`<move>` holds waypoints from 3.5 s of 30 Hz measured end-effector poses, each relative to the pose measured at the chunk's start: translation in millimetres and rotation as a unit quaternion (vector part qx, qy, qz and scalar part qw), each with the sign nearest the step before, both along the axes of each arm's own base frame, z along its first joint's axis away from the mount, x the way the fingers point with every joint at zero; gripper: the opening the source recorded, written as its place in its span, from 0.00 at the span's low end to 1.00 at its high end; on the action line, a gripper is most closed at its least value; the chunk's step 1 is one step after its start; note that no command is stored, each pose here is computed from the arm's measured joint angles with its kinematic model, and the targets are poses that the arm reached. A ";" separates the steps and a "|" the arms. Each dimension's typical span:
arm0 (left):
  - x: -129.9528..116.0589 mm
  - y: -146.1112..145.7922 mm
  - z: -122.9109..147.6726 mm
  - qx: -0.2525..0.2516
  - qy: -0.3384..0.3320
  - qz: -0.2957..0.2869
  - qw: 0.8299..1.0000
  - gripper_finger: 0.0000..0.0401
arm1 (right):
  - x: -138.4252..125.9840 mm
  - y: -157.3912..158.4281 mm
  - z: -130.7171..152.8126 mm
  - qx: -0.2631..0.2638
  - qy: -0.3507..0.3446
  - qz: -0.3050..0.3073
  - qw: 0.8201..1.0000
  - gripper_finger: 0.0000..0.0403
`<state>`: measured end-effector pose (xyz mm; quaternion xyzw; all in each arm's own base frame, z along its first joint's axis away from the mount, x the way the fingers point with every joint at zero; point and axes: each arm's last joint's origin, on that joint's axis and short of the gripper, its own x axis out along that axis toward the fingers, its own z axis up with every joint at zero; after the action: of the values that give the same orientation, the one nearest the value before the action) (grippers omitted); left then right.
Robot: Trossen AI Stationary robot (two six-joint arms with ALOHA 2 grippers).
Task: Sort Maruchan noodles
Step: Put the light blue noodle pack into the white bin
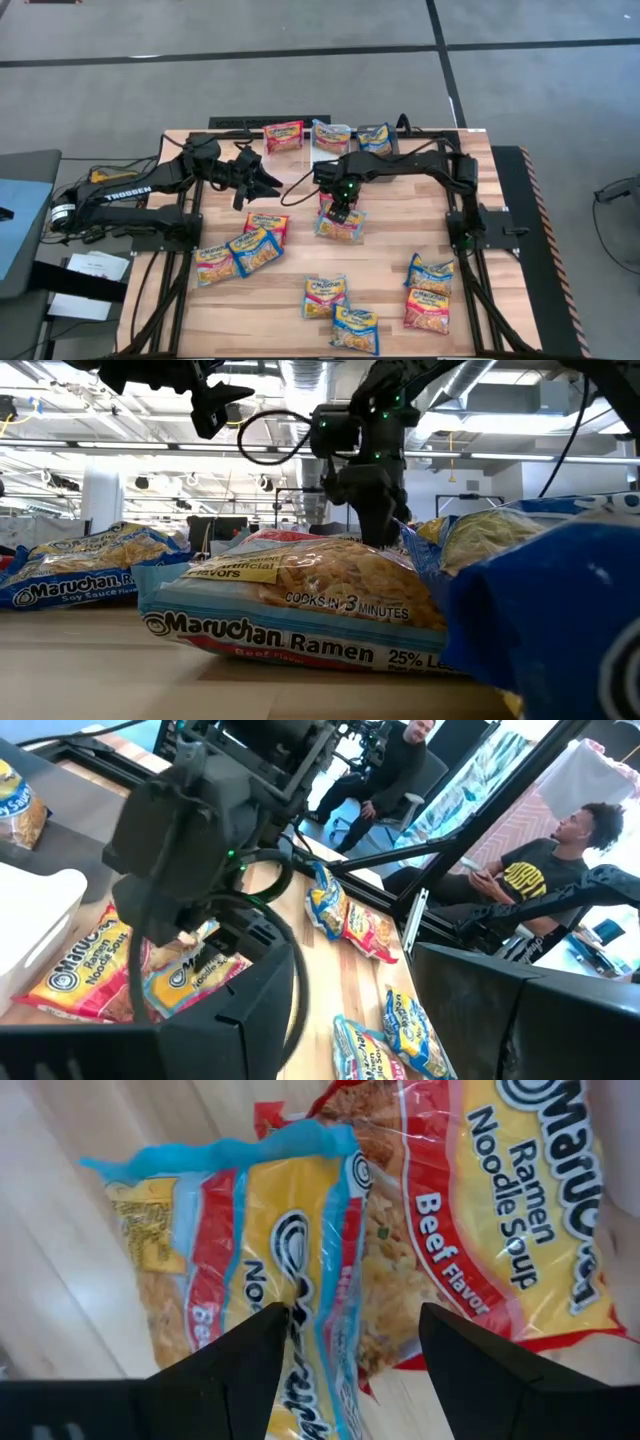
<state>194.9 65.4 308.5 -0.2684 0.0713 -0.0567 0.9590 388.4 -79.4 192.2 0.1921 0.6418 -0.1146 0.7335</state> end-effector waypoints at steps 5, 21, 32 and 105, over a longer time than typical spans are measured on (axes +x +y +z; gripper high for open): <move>-0.1 0.0 -0.6 -0.001 0.003 0.000 1.000 0.48 | 1.9 5.1 -2.0 0.001 0.001 0.010 1.000 0.63; 0.0 0.2 -0.5 0.000 0.003 0.004 1.000 0.48 | 1.9 6.6 -20.9 0.024 0.043 0.003 0.999 0.29; 0.1 0.9 -0.6 0.001 0.004 0.017 1.000 0.48 | 3.6 11.0 -14.9 0.023 0.045 0.002 0.999 0.02; -0.6 11.2 -0.8 0.037 0.012 0.191 0.981 0.48 | 7.9 -142.3 105.5 -0.273 -0.039 0.067 0.959 0.01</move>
<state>194.3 76.6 307.7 -0.2424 0.0326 0.1333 0.9604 396.3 -221.7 297.7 -0.0548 0.5684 -0.2288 0.7884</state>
